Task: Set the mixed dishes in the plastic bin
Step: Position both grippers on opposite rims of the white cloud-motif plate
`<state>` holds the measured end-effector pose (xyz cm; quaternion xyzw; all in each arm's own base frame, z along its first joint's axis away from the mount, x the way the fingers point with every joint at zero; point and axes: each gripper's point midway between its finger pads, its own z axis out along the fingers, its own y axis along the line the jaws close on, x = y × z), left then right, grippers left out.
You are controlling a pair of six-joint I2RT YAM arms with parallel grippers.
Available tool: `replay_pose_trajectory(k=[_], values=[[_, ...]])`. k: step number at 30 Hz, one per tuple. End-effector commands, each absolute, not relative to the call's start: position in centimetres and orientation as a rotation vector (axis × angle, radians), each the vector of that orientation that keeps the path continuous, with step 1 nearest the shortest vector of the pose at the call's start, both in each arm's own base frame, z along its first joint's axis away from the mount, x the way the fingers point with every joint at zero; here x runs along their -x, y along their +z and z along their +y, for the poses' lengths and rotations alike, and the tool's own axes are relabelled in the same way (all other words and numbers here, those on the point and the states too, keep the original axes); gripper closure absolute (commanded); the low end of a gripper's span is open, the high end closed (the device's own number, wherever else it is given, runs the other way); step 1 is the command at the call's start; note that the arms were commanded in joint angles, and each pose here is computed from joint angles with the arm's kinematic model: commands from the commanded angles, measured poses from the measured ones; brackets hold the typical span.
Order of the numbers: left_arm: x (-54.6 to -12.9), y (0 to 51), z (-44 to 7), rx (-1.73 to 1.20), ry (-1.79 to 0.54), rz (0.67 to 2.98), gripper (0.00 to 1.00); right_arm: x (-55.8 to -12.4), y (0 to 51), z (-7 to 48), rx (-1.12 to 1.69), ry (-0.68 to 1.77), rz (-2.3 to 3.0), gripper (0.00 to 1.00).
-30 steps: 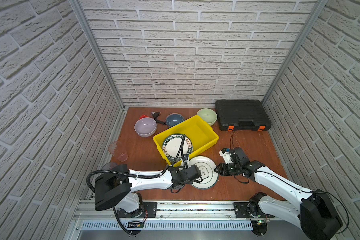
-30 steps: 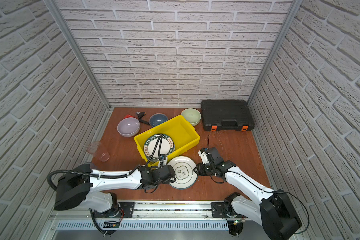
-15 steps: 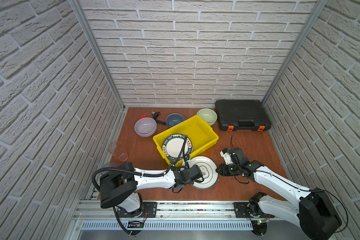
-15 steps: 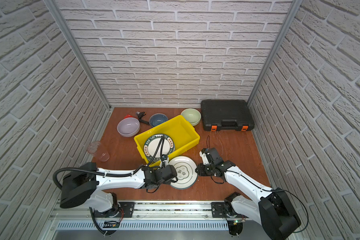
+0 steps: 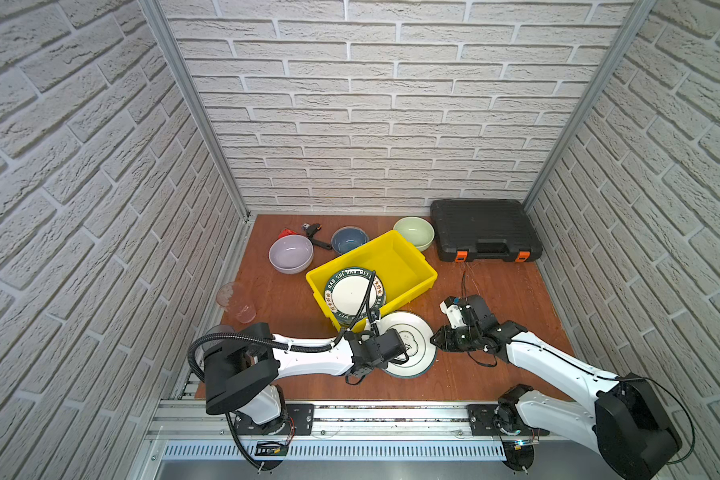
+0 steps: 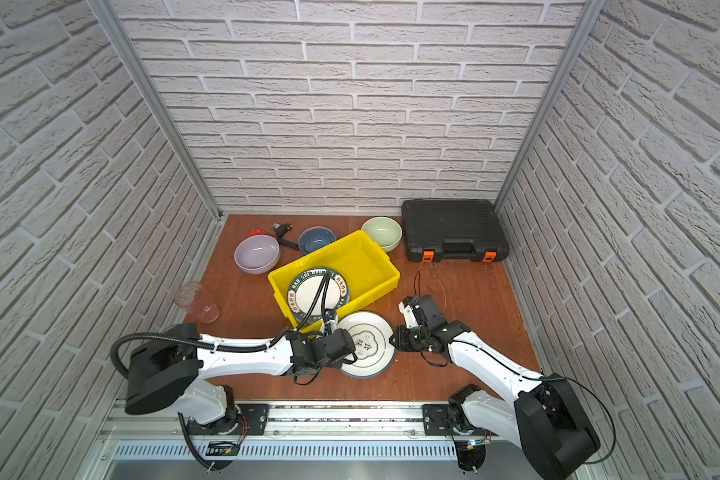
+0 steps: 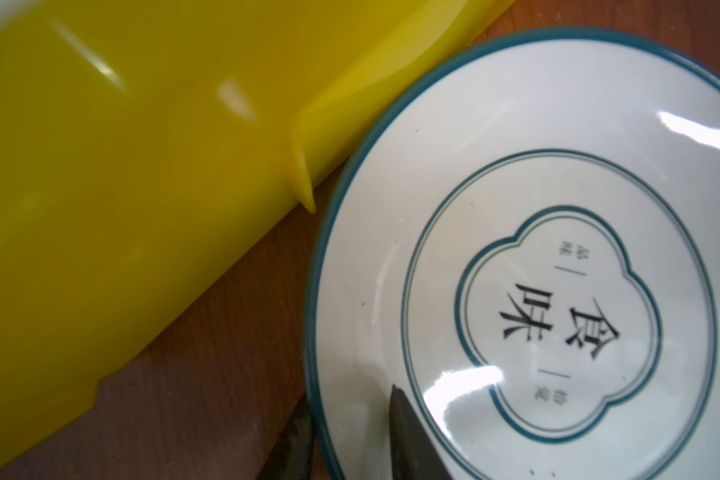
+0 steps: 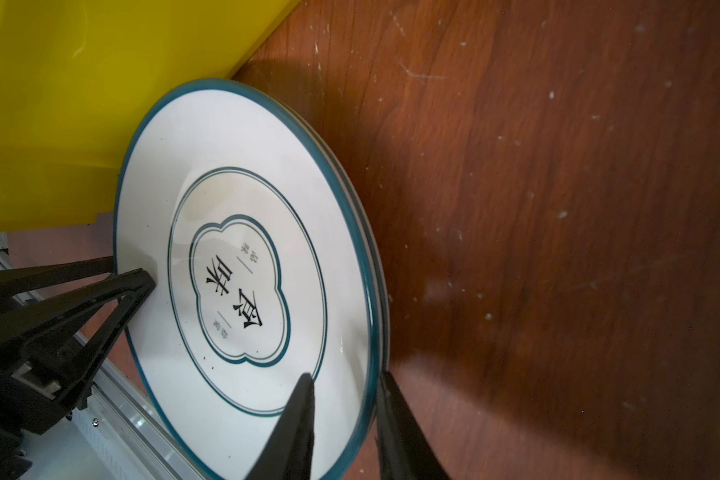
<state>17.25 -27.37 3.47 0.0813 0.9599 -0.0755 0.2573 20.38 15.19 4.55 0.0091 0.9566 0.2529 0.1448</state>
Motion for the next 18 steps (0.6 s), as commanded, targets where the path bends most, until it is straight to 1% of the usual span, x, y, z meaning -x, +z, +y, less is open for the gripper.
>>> replay_pose_trajectory(k=[1,8,15,18], values=[[-17.7,4.0,-29.7,-0.251,-0.278,2.591,0.69,-20.5,5.7,16.4,-0.012,0.847,2.697,0.73],[-17.7,3.7,-30.4,-0.292,-0.278,2.603,0.69,-20.2,5.7,16.6,-0.066,0.892,2.676,0.74],[-17.5,2.9,-31.9,-0.361,-0.287,2.636,0.7,-20.0,5.4,16.2,-0.179,0.931,2.632,0.79],[-17.5,2.7,-32.2,-0.385,-0.286,2.644,0.7,-19.9,5.3,16.2,-0.224,0.959,2.608,0.79]])
